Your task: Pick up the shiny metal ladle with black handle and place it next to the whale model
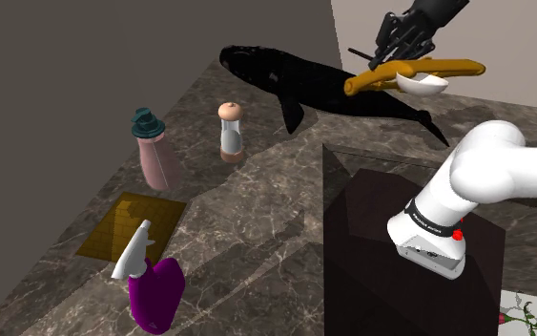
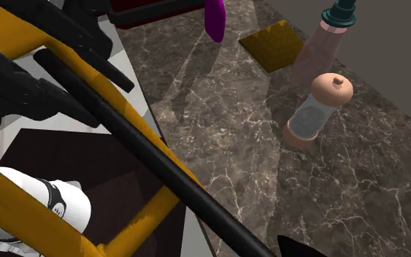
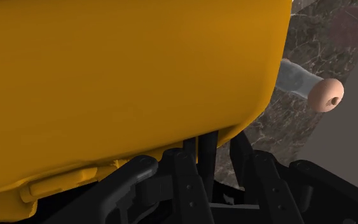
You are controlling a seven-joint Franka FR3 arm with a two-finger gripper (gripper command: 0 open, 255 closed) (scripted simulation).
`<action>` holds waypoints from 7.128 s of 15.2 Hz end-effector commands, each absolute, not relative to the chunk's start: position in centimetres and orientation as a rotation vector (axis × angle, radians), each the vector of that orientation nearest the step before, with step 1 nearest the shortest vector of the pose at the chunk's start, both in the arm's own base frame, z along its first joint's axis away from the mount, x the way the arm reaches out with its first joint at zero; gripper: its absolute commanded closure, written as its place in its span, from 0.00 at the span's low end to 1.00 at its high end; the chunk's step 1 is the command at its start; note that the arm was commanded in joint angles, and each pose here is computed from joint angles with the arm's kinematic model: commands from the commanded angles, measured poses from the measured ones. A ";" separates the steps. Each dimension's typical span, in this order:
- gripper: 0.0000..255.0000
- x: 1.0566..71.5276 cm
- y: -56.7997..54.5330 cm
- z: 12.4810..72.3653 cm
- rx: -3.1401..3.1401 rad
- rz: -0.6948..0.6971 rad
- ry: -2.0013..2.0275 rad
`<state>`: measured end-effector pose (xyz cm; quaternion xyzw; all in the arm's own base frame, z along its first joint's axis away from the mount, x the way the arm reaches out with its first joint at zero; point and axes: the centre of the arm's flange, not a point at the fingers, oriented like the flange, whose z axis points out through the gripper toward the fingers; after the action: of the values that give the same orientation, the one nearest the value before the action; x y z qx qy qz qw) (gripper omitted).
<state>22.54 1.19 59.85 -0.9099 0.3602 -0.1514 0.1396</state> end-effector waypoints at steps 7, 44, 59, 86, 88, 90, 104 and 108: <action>1.00 18.5 -8.7 59.7 -2.631 -0.437 1.039; 1.00 3.1 -47.2 56.5 -2.631 -0.437 1.039; 1.00 3.1 -47.2 48.6 -2.631 -0.437 1.039; 1.00 3.1 -47.2 34.3 -2.631 -0.437 1.039; 1.00 3.1 -47.2 33.3 -2.631 -0.437 1.039; 1.00 3.1 -47.2 32.2 -2.631 -0.437 1.039; 0.00 3.0 -47.4 31.6 -2.631 -0.437 1.038; 0.00 1.6 -47.7 35.2 -2.631 -0.437 1.039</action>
<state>2.03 -47.49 33.97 -0.9103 0.3593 -0.1514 0.1390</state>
